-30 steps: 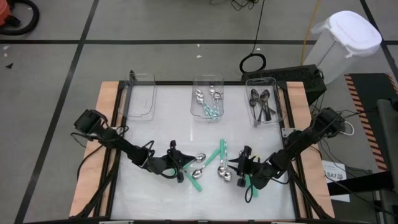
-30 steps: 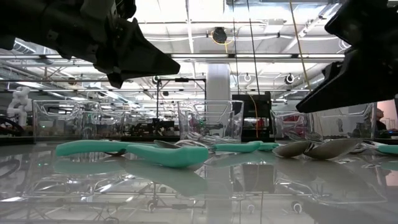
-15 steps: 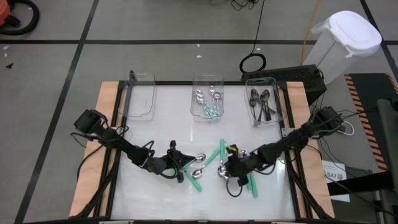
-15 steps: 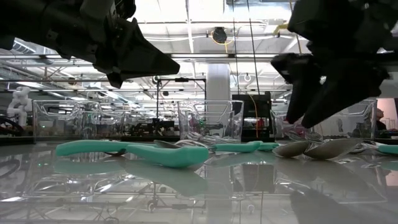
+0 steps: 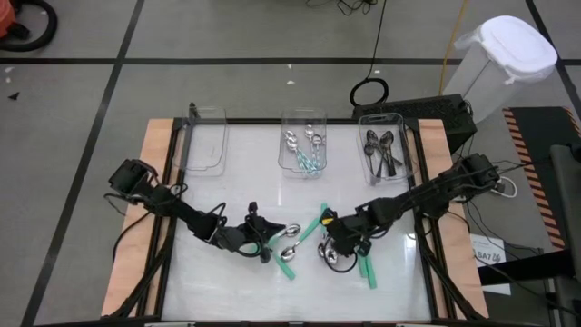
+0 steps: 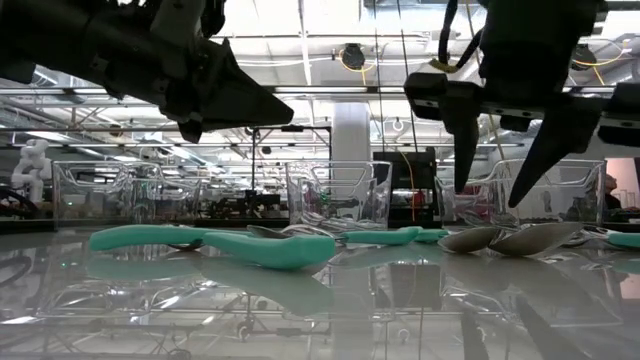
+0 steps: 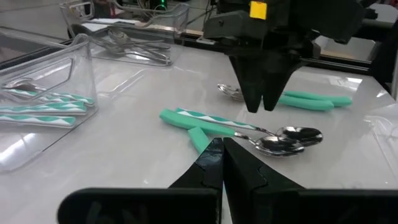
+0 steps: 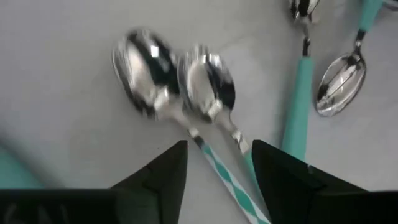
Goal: Sort silverware by color (type)
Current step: Put the white-green spoon into the middle transparent bin
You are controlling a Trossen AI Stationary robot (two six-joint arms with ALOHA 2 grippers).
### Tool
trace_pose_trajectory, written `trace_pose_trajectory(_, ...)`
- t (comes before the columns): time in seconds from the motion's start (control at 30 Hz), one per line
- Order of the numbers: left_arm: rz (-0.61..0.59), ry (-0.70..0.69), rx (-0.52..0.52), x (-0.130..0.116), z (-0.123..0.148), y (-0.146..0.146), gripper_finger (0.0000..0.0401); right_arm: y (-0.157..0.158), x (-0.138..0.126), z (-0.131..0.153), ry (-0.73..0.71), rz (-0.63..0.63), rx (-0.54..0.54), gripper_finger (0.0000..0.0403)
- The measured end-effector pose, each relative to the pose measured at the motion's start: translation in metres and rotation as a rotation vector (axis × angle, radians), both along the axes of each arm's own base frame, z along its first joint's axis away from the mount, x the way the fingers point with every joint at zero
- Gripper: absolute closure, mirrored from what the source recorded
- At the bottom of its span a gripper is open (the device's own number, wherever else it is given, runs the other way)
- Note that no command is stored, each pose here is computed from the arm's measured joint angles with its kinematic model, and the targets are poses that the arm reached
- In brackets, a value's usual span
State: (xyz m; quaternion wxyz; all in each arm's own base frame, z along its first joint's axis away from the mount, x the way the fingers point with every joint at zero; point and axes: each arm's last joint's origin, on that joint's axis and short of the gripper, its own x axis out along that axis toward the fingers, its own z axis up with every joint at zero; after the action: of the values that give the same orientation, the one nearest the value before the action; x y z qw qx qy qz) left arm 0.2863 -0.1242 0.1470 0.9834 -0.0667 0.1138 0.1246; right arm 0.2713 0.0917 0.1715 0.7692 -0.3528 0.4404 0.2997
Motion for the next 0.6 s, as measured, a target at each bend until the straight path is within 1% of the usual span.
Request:
trace_pose_trajectory(0.17,0.024,0.003,0.011,0.003,0.0,0.008,0.0394,-0.01,0.002,-0.001,0.002,0.035,-0.032,0.0219)
trace_pose_trajectory(0.27,0.039,0.004,0.015,0.005,0.0,0.012,0.0394,-0.015,0.004,0.0,0.002,0.075,-0.016,0.0223)
trace_pose_trajectory(0.37,0.052,0.005,0.02,0.007,0.0,0.017,0.0394,-0.02,0.005,0.0,0.005,0.077,-0.008,0.023)
trace_pose_trajectory(0.47,0.065,0.007,0.024,0.008,0.0,0.021,0.0394,-0.022,0.005,-0.001,0.011,0.107,0.013,0.0235)
trace_pose_trajectory(0.6,0.075,0.013,0.037,0.009,0.0,0.025,0.0394,-0.022,0.006,-0.003,0.009,0.149,-0.005,0.0238)
